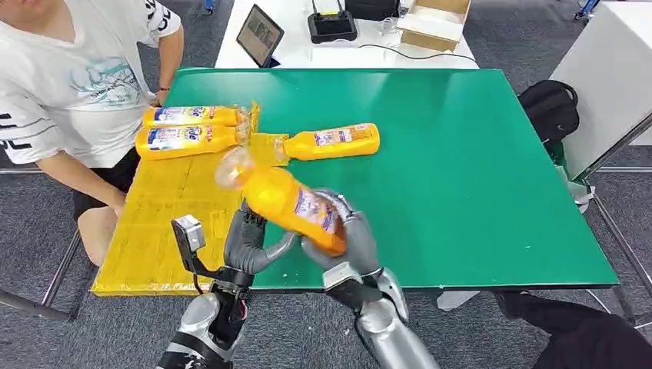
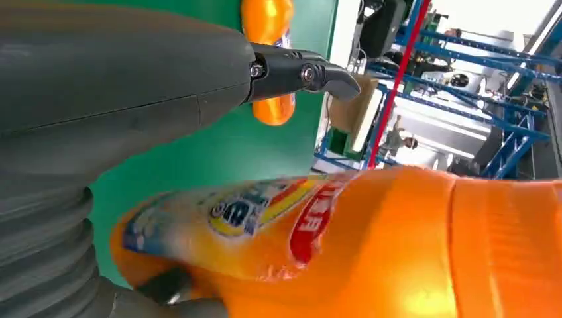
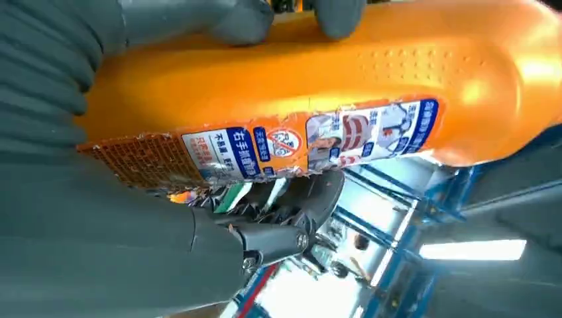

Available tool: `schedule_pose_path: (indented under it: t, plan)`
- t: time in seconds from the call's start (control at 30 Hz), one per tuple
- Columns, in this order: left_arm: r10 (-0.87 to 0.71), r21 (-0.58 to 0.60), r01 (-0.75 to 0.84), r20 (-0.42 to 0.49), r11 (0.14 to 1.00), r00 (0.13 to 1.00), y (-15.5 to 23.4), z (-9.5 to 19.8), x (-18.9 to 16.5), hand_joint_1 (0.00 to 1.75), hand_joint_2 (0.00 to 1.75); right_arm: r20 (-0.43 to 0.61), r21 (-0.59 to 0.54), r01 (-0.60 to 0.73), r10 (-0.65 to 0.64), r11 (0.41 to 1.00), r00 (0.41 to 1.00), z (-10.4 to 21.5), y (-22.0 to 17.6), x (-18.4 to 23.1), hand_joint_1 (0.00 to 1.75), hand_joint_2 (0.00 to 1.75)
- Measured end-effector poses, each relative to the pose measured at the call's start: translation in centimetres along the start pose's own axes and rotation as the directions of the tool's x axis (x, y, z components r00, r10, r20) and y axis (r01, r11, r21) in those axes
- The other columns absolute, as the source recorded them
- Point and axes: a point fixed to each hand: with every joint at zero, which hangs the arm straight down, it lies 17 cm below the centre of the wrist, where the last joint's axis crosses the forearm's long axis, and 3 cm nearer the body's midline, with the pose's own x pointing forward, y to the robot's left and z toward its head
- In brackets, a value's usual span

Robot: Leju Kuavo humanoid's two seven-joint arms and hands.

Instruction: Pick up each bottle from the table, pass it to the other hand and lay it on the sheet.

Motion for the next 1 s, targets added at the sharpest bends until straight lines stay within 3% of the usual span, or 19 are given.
schedule_pose_path:
  t: [0.27, 0.67, 0.9, 0.93, 0.97, 1.0]
  plan:
    - [0.009, -0.006, -0.009, -0.001, 1.0, 1.0, -0.3, 0.0, 0.0, 0.0, 1.75, -0.014, 0.044, 0.023, -0.022, 0.999, 1.0, 0.2, 1.7, -0.3, 1.75, 1.75]
    - [0.018, 0.006, -0.018, -0.017, 1.0, 1.0, 0.0, 0.3, -0.7, 0.0, 1.75, -0.121, 0.198, 0.114, -0.091, 0.974, 0.988, 2.4, 8.5, -1.9, 1.75, 1.75]
    - [0.016, 0.023, -0.015, -0.027, 1.0, 0.999, 0.7, 0.5, -1.0, 0.0, 1.75, -0.154, 0.24, 0.126, -0.091, 0.963, 0.984, 3.1, 9.9, -2.8, 1.75, 1.75]
    - [0.016, 0.024, -0.016, -0.029, 1.0, 0.999, 0.7, 0.6, -1.1, 0.17, 1.75, -0.157, 0.248, 0.129, -0.092, 0.96, 0.983, 3.2, 10.0, -2.9, 1.75, 1.75]
    - [0.017, 0.025, -0.016, -0.03, 1.0, 0.999, 0.8, 0.6, -1.1, 1.75, 1.75, -0.159, 0.254, 0.13, -0.091, 0.958, 0.983, 3.2, 10.2, -2.9, 1.75, 1.75]
    - [0.018, 0.027, -0.017, -0.031, 1.0, 0.999, 0.8, 0.6, -1.2, 1.75, 1.75, -0.161, 0.26, 0.129, -0.089, 0.957, 0.983, 3.2, 10.4, -3.0, 1.75, 1.75]
